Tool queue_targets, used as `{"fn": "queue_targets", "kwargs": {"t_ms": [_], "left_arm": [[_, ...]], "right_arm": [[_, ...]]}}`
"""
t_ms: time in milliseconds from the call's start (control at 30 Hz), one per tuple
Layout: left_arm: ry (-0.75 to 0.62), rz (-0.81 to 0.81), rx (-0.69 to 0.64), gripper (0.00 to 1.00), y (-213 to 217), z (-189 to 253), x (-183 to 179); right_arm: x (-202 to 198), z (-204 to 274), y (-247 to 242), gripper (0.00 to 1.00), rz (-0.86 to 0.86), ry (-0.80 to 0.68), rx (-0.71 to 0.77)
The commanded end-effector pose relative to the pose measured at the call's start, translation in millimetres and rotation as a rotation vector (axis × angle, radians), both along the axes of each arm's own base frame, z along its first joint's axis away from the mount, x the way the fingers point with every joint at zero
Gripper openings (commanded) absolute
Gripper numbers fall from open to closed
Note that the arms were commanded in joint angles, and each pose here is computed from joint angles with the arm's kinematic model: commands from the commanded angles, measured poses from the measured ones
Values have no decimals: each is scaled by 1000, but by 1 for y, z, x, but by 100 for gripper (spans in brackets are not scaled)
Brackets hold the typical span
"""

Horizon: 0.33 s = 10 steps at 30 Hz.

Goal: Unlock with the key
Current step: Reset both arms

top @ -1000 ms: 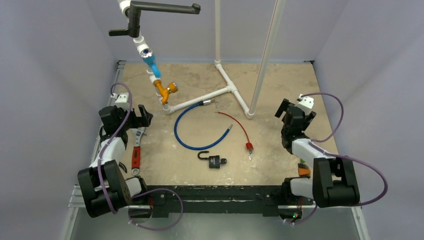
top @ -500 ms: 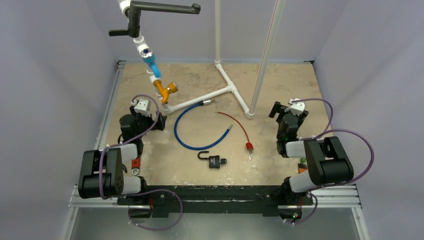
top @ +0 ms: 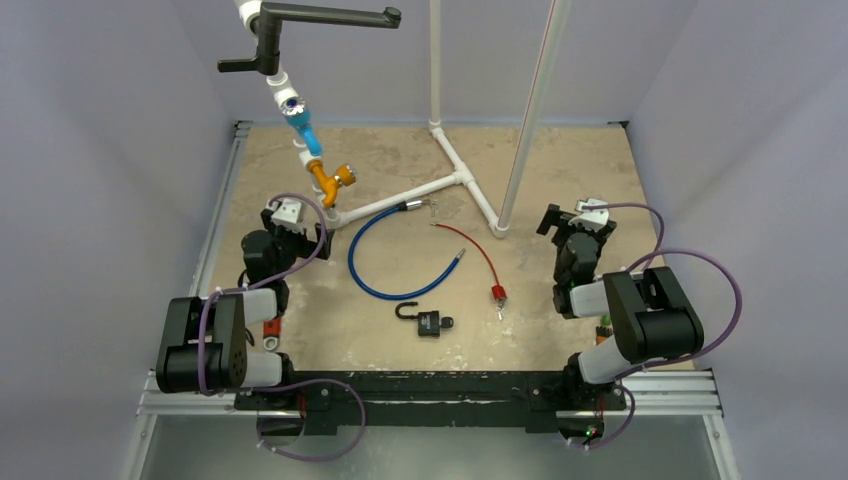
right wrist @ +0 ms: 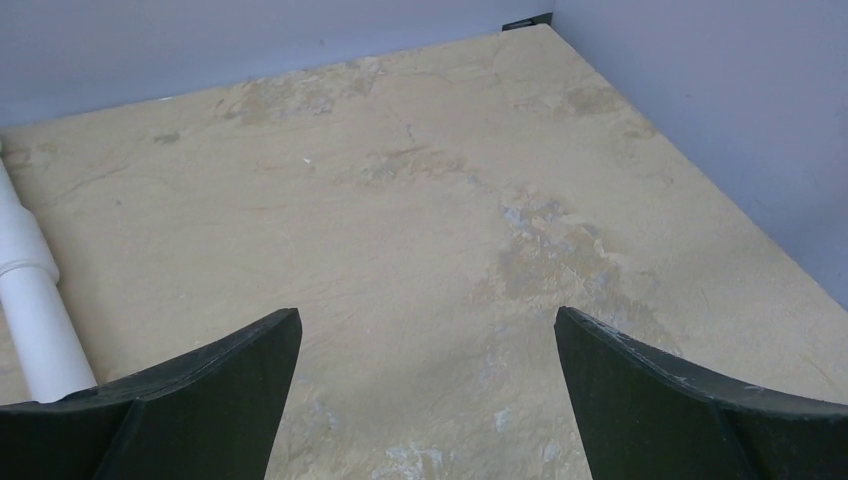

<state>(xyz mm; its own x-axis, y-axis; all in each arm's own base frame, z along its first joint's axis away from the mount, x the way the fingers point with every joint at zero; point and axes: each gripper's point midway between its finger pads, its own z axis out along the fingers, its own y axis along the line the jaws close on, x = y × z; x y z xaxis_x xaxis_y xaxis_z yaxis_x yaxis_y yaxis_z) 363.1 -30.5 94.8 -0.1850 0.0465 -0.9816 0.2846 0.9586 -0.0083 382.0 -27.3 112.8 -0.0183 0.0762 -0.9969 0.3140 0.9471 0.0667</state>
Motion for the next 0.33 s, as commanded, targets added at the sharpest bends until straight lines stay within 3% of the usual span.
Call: {"fn": "queue_targets", "kwargs": {"t_ms": [0, 300], "left_arm": [[-102, -5, 26, 100, 1, 25, 9], [-102, -4, 28, 100, 1, 26, 10]], "right_arm": [[3, 17, 3, 99, 10, -66, 12], [3, 17, 2, 99, 9, -66, 11]]}}
